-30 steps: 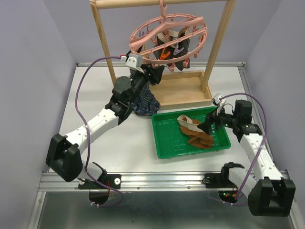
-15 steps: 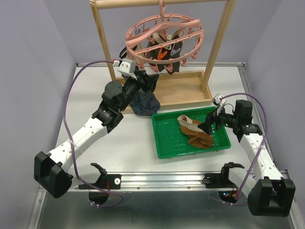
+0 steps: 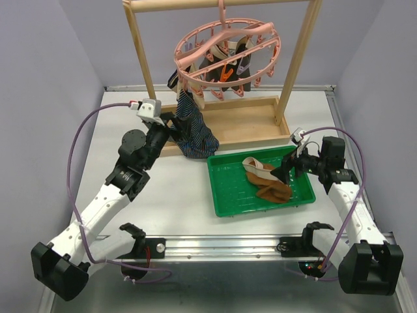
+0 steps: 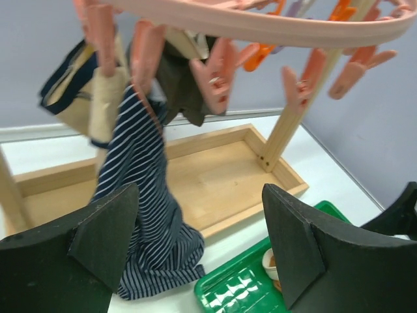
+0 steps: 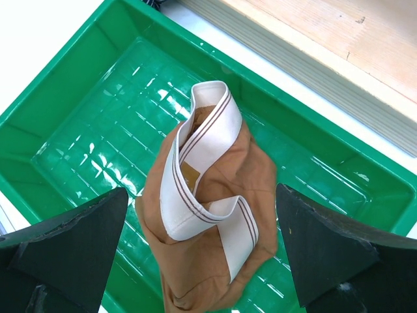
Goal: Remove the underwear clipped to the hanger
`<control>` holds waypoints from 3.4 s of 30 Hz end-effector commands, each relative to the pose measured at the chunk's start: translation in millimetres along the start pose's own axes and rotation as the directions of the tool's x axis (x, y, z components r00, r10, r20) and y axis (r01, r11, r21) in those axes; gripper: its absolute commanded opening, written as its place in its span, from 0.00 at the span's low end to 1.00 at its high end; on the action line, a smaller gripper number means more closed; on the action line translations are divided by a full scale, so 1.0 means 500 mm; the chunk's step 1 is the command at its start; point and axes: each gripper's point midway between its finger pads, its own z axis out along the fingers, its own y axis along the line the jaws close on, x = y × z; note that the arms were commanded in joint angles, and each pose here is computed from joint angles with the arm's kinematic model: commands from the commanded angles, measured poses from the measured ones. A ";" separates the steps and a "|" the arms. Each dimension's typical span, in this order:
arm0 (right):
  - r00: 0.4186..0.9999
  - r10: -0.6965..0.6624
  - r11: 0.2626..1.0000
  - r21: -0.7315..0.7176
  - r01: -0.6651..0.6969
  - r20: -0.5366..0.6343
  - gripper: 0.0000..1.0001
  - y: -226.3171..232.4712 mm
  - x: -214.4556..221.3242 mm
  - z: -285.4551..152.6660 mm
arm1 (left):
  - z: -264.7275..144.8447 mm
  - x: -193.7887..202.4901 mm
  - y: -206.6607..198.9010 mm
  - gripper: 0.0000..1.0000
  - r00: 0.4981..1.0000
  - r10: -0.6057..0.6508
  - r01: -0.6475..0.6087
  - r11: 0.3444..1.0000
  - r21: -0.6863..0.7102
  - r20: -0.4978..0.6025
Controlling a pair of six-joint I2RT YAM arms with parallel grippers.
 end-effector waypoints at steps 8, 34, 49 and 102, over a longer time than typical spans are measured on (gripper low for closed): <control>1.000 -0.008 1.000 -0.010 0.009 0.019 1.00 0.000 0.005 0.004 | -0.017 -0.056 0.075 0.90 0.996 -0.007 -0.002 0.995 0.104 0.090; 0.990 -0.042 0.949 -0.305 0.082 0.133 1.00 0.108 0.014 0.005 | 0.041 0.046 0.143 0.85 0.992 0.110 -0.094 0.968 0.232 -0.057; 0.812 -0.578 0.794 -0.173 0.582 0.081 1.00 0.098 -0.126 0.187 | -0.154 0.024 0.179 0.87 0.999 0.011 -0.006 0.993 -0.118 0.040; 0.913 -0.356 0.879 -0.260 0.400 0.202 0.01 0.228 -0.266 0.274 | -0.217 -0.125 0.023 0.90 0.970 -0.119 0.084 0.982 0.166 0.213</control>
